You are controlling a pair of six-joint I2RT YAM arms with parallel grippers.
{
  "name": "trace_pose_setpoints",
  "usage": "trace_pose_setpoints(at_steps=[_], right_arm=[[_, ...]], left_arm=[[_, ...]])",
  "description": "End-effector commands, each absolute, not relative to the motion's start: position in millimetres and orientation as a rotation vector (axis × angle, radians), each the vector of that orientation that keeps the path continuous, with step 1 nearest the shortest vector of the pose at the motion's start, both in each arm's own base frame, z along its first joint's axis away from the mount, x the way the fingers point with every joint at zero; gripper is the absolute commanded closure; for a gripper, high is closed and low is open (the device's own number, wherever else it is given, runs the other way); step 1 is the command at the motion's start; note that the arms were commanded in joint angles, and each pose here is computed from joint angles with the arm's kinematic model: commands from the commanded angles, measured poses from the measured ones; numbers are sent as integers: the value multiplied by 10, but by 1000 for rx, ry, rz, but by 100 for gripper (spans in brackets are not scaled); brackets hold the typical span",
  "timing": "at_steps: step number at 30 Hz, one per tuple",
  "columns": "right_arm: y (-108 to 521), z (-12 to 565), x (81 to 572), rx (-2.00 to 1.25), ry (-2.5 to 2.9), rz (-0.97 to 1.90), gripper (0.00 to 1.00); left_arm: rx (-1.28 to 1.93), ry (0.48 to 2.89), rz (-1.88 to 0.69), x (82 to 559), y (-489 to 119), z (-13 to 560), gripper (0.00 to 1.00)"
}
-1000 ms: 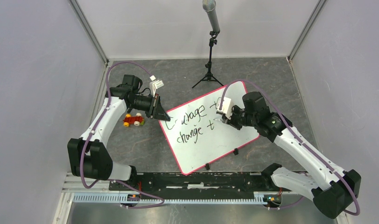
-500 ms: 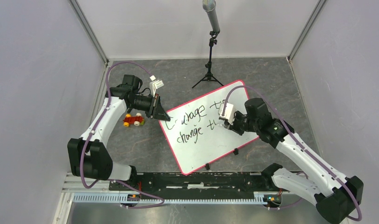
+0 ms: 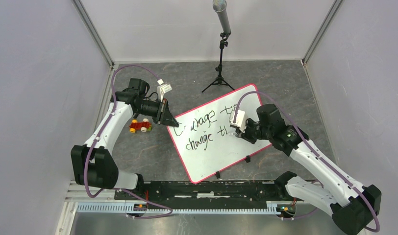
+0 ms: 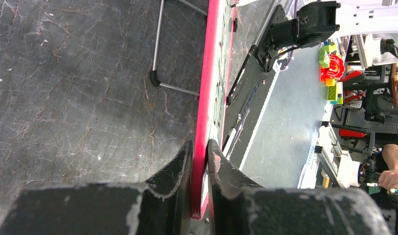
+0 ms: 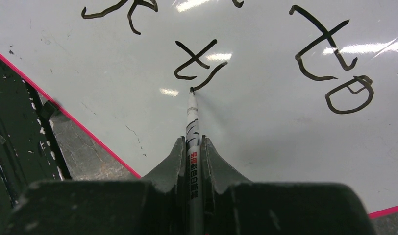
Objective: Write a sentence on the whiteboard
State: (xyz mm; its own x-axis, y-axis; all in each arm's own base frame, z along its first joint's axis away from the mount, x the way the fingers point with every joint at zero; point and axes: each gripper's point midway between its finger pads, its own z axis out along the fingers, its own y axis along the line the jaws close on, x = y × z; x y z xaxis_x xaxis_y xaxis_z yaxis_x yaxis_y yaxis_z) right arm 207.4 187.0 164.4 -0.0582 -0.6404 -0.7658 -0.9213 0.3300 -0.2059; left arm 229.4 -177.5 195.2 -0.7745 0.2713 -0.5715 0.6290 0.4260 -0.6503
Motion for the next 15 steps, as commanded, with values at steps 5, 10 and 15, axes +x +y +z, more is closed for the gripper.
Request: trace_pose_setpoints(at_steps=[5, 10, 15], right_arm=[[1958, 1858, 2266, -1336, 1749, 416, 100], [1949, 1911, 2342, -1322, 1748, 382, 100], [1919, 1933, 2392, -1316, 1751, 349, 100]], left_arm=[[855, 2306, -1200, 2325, -1785, 1843, 98], [857, 2307, -1201, 2334, -1787, 1834, 98], [856, 2305, -1202, 2338, -1790, 1844, 98]])
